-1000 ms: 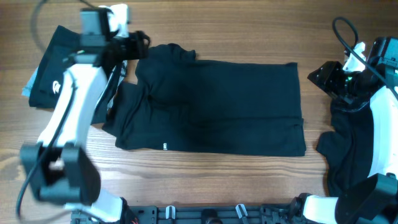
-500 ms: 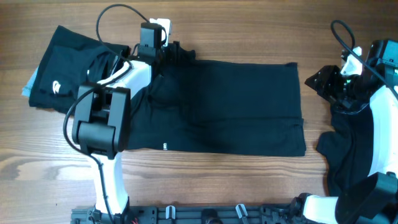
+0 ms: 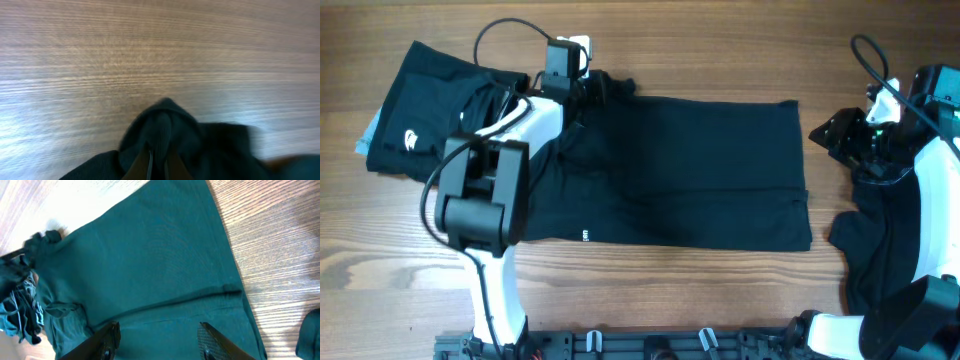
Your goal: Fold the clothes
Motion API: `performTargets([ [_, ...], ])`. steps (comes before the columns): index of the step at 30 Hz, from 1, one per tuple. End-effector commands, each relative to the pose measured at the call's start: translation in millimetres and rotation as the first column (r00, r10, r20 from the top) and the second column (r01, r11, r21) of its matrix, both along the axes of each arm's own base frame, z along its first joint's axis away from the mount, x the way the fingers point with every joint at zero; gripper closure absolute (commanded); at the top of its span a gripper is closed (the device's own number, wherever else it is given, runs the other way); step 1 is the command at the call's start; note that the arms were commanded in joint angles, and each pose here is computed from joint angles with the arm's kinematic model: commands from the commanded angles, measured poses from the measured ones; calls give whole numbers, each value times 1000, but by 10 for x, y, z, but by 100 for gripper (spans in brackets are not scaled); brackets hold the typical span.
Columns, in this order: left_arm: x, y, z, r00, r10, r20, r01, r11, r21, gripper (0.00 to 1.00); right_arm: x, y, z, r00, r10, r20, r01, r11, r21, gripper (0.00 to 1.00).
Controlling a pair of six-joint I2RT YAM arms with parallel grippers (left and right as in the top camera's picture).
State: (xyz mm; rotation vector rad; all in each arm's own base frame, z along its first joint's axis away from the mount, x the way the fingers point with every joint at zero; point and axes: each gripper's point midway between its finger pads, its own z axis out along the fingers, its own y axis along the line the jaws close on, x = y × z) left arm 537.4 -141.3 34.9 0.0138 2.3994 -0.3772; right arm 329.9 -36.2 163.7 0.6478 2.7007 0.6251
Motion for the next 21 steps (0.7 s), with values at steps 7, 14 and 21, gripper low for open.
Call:
performTargets([
  [7,-818,131,317,956,19,-293,-6,999,45,86,35,-5,-13,999,33,11,-33,999,-16,46],
  [14,-695,248,645,982,14,-190,2,997,81,43,83,-21,2,999,32,33,-32,999,-23,45],
  [21,-611,331,384,976,33,-217,-14,996,88,39,89,-24,3,999,32,35,-31,999,-25,45],
])
